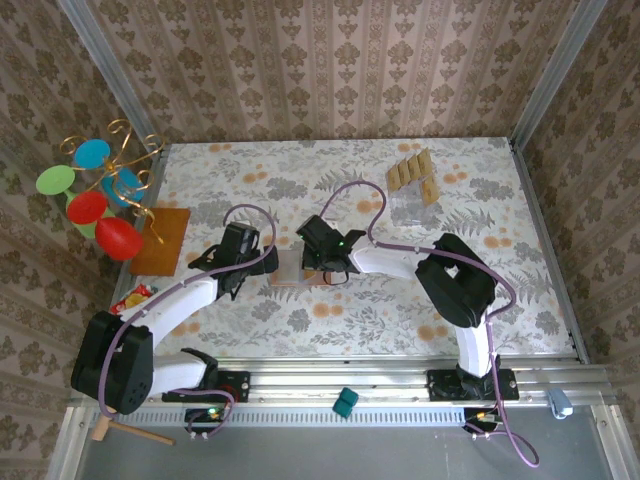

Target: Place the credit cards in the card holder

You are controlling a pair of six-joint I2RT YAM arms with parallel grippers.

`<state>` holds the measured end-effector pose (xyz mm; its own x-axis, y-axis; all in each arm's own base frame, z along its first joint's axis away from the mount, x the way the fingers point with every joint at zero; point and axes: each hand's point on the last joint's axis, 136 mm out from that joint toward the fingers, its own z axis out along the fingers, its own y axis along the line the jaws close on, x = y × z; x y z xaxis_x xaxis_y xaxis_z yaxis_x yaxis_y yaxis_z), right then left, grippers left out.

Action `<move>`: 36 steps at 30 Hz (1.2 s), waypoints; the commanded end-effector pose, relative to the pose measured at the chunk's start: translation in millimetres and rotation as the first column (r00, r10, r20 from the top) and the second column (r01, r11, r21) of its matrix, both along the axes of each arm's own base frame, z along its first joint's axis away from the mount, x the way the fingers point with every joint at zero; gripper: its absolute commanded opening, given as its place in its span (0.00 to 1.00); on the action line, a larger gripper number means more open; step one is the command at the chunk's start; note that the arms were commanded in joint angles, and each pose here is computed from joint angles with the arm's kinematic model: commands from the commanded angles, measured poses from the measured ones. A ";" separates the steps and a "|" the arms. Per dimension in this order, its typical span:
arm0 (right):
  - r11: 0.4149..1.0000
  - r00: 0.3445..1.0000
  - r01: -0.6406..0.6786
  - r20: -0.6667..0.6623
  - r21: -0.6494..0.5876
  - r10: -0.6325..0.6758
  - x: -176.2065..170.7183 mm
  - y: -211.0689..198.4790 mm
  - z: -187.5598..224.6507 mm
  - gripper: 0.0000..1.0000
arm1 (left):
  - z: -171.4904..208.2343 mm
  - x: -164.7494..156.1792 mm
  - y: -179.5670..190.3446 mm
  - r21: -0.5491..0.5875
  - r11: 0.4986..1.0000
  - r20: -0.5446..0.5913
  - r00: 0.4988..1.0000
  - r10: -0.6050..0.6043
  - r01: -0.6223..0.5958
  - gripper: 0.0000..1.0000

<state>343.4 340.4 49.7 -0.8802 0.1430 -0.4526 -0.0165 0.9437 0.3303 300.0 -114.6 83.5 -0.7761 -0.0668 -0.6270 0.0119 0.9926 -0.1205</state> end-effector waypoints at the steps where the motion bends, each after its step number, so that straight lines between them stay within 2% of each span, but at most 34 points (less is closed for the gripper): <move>1: 0.991 0.999 0.030 -0.018 -0.130 -0.033 -9.2 -36.5 -21.5 0.00 | 1.1 -1.0 0.4 -0.001 1.000 0.003 1.000 -0.016 0.016 1.00; 13: 0.987 0.996 0.067 -0.043 -0.149 -0.074 -11.3 -87.5 -30.6 0.00 | 0.9 -1.4 -2.4 -0.013 1.000 -0.003 1.000 -0.023 0.023 1.00; 18: 0.998 0.998 -0.003 -0.055 -0.058 -0.001 -8.0 -77.0 -15.1 0.00 | 2.0 -0.3 -6.2 -0.026 0.999 -0.005 0.999 -0.035 0.035 1.00; 22: 0.994 0.995 -0.099 -0.024 0.037 0.100 -3.2 -59.6 16.2 0.00 | 4.7 2.8 -18.2 -0.033 0.997 -0.012 0.997 -0.076 0.076 1.00; 26: 0.986 0.988 -0.155 -0.010 0.060 0.156 -2.5 -57.3 36.5 0.00 | 7.7 6.1 -37.1 -0.019 0.991 -0.011 0.991 -0.131 0.130 1.00; 36: 0.977 0.987 -0.157 -0.002 0.146 0.159 -3.4 -61.2 45.2 0.00 | 0.1 13.8 -87.1 0.084 0.960 -0.038 0.963 -0.266 0.268 1.00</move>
